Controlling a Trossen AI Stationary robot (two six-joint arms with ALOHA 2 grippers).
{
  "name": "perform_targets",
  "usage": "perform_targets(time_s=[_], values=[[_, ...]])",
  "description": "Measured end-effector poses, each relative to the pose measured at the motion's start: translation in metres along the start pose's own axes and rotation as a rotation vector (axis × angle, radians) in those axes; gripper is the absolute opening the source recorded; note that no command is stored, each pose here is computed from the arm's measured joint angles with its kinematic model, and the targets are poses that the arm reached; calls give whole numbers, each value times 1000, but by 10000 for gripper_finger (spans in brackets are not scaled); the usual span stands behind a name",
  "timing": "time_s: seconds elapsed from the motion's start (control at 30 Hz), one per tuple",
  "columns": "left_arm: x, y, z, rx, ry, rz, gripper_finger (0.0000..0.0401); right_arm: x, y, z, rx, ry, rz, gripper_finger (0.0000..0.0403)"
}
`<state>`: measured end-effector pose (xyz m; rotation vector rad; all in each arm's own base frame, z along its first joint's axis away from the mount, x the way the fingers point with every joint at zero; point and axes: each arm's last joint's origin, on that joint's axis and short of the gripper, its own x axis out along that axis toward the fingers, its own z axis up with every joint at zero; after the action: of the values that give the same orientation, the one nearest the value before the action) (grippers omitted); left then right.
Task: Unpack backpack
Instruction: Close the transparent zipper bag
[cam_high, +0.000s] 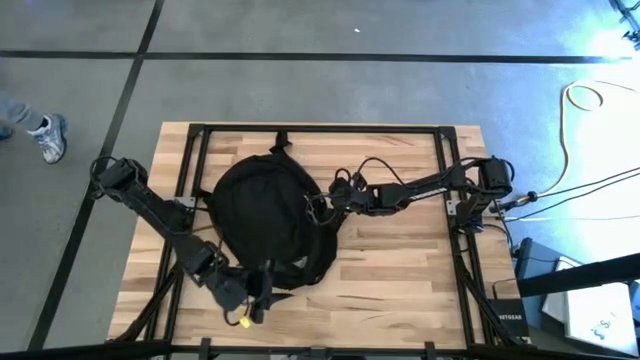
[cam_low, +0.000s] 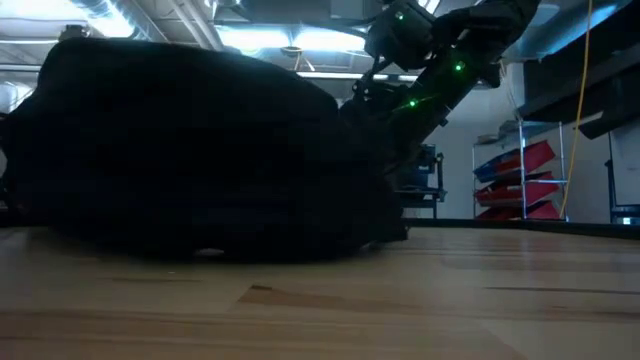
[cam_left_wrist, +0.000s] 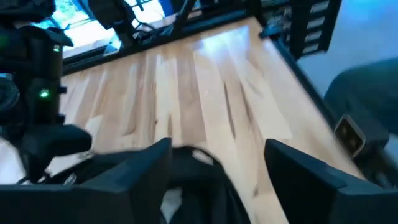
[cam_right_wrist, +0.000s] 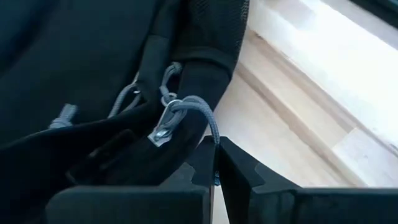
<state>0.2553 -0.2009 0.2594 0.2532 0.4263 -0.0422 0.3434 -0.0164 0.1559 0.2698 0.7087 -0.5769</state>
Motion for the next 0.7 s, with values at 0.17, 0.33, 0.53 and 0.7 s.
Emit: perform_targets(time_s=[0.17,0.33,0.53,0.7], values=[[18,23,7,-49,-23,-98,271,-1,-1,0,-5,10,-7,0],[6,55,17,-5,-40,-3,272,-14,1,6,-25,-32,-18,0],[-54,100,25,-40,-30,95,272,-47,12,12,-59,-99,-7,0],[-96,123,-6,-157,-18,102,272,-70,35,11,-96,-189,95,0]])
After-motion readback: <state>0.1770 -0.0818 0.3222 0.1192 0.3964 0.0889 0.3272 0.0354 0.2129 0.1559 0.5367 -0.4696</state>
